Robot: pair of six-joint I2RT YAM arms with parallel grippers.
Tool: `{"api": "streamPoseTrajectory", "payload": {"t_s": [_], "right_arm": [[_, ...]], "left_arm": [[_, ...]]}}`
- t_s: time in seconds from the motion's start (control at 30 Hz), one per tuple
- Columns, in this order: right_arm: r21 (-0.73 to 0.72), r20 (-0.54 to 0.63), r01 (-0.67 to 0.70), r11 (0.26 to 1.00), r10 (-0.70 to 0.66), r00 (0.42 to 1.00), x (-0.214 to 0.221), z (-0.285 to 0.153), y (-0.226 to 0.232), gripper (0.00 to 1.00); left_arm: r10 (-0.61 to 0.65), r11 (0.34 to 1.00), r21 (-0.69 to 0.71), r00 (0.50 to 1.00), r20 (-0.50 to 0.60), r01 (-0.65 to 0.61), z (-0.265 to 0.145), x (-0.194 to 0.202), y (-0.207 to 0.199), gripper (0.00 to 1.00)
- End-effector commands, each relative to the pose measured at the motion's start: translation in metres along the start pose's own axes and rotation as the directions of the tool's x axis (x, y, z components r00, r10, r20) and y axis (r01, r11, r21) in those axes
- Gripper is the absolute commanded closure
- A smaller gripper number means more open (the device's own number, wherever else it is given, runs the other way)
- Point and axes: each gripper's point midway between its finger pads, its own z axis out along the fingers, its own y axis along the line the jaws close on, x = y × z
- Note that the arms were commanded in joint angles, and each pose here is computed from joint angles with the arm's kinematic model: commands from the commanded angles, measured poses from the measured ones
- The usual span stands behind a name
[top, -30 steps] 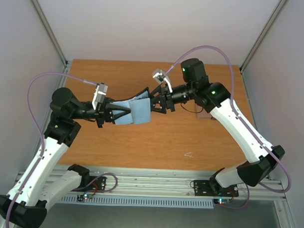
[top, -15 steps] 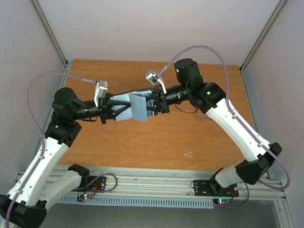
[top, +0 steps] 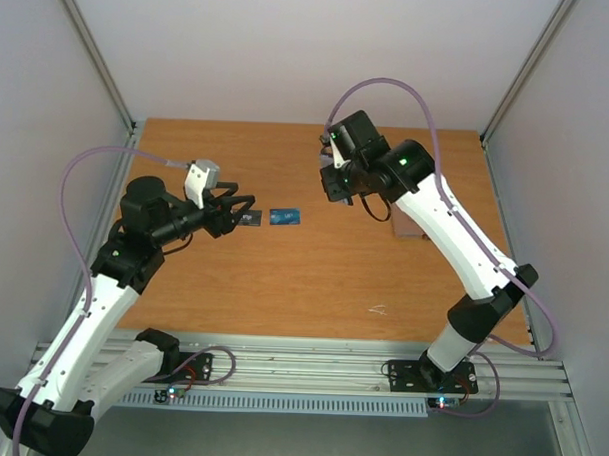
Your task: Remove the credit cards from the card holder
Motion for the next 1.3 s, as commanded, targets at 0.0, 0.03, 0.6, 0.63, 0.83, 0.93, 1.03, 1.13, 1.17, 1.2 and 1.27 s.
{"api": "streamPoseTrajectory", "payload": {"t_s": [0.0,0.03,0.6,0.63,0.83,0.93,1.03,1.13,1.17,1.2,1.27], "right_arm": [[-0.007,-0.026,0.029,1.0,-0.03,0.999,0.008,-0.004,0.006,0.99],[-0.133,-0.008,0.042,0.99,-0.043,0.999,0.006,-0.006,0.028,0.99],[-0.862,0.305,0.387,0.329,-0.274,0.912,0.04,-0.143,0.148,0.97],[-0.866,0.3,0.385,0.32,-0.284,0.91,0.042,-0.145,0.148,0.97],[-0.856,0.284,0.395,0.335,-0.335,0.898,0.049,-0.146,0.142,0.97],[-0.844,0.257,0.391,0.369,-0.362,0.896,0.052,-0.14,0.138,0.96],[-0.833,0.25,0.395,0.387,-0.373,0.893,0.053,-0.138,0.135,0.95],[-0.834,0.26,0.4,0.379,-0.369,0.892,0.053,-0.142,0.136,0.95],[-0.834,0.263,0.402,0.379,-0.368,0.892,0.052,-0.143,0.136,0.95],[-0.834,0.262,0.401,0.379,-0.367,0.892,0.051,-0.142,0.136,0.95],[-0.835,0.266,0.402,0.376,-0.364,0.893,0.05,-0.142,0.137,0.95]], "left_arm": [[-0.005,0.994,0.105,1.0,0.015,0.003,-0.001,0.001,-0.017,0.41],[-0.022,0.992,0.126,1.0,0.007,0.021,0.0,0.003,-0.02,0.38],[-0.062,0.901,0.433,0.995,0.079,0.022,-0.035,-0.018,-0.072,0.01],[-0.061,0.886,0.463,0.995,0.075,0.02,-0.038,-0.019,-0.078,0.01],[0.003,0.79,0.612,0.999,0.032,-0.022,-0.059,-0.01,-0.107,0.01],[0.058,0.735,0.676,0.998,0.014,-0.052,-0.072,-0.005,-0.119,0.02],[0.091,0.694,0.717,0.996,-0.009,-0.057,-0.081,-0.001,-0.127,0.21],[0.103,0.689,0.722,0.995,-0.011,-0.063,-0.082,0.002,-0.127,0.56],[0.103,0.696,0.715,0.995,-0.007,-0.067,-0.081,0.001,-0.126,0.62],[0.102,0.703,0.707,0.995,-0.003,-0.07,-0.079,0.0,-0.125,0.63],[0.097,0.722,0.688,0.995,0.005,-0.074,-0.075,-0.003,-0.123,0.65]]}}
